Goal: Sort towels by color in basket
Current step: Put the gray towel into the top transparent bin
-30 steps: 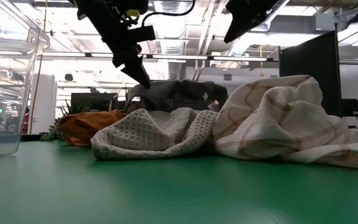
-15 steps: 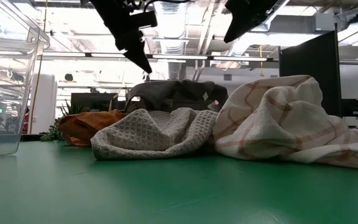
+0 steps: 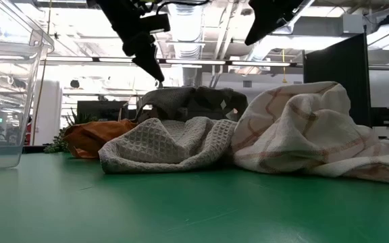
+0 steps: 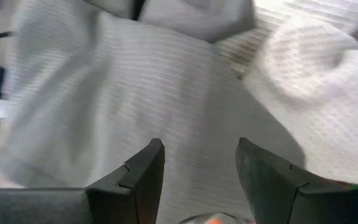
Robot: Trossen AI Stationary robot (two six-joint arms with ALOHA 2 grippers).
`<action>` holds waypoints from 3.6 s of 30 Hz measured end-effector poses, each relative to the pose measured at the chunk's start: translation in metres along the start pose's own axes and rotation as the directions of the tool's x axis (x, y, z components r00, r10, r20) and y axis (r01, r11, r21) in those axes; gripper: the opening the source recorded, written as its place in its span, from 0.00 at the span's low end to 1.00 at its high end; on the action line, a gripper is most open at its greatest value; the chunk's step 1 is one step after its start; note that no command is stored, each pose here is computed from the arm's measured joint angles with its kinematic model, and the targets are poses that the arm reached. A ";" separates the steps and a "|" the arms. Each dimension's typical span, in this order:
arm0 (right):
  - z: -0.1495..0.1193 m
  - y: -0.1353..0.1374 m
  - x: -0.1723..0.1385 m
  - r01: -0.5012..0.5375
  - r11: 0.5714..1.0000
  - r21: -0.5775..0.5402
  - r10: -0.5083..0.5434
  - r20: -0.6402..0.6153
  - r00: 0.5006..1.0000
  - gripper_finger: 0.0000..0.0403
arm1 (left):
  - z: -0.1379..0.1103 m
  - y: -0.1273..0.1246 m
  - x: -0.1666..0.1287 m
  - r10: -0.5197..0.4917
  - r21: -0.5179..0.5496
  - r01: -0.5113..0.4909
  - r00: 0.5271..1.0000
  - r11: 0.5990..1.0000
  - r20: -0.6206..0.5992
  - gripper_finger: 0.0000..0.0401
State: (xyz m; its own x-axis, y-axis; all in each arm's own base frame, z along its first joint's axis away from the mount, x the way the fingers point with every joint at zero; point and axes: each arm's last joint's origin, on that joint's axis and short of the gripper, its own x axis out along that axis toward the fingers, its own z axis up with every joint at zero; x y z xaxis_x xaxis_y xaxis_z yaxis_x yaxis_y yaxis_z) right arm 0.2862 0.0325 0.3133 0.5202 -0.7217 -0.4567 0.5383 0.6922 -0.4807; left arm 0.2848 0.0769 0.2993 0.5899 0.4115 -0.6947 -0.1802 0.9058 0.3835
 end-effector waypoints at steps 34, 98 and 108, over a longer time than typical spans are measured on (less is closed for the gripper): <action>-0.003 0.000 0.000 0.003 1.000 -0.023 -0.003 -0.014 1.000 0.32 | 0.000 -0.009 0.047 0.055 0.220 -0.059 0.998 0.974 0.024 0.31; -0.006 -0.005 -0.012 0.027 0.999 -0.030 -0.028 -0.005 1.000 0.32 | 0.057 0.058 0.053 0.237 -0.037 -0.235 0.966 0.971 0.100 0.37; -0.048 -0.031 -0.050 0.125 0.990 0.058 -0.127 0.033 0.991 0.32 | 0.066 0.067 0.003 0.137 0.098 -0.159 0.971 0.983 0.195 0.37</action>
State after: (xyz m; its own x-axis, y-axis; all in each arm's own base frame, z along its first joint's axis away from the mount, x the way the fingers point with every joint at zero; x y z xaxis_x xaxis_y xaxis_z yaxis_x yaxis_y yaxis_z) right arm 0.2110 0.0470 0.3152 0.4691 -0.8032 -0.3672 0.6365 0.5957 -0.4899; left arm 0.3267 0.1326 0.3631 0.7016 0.5043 -0.5034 -0.1938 0.8149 0.5463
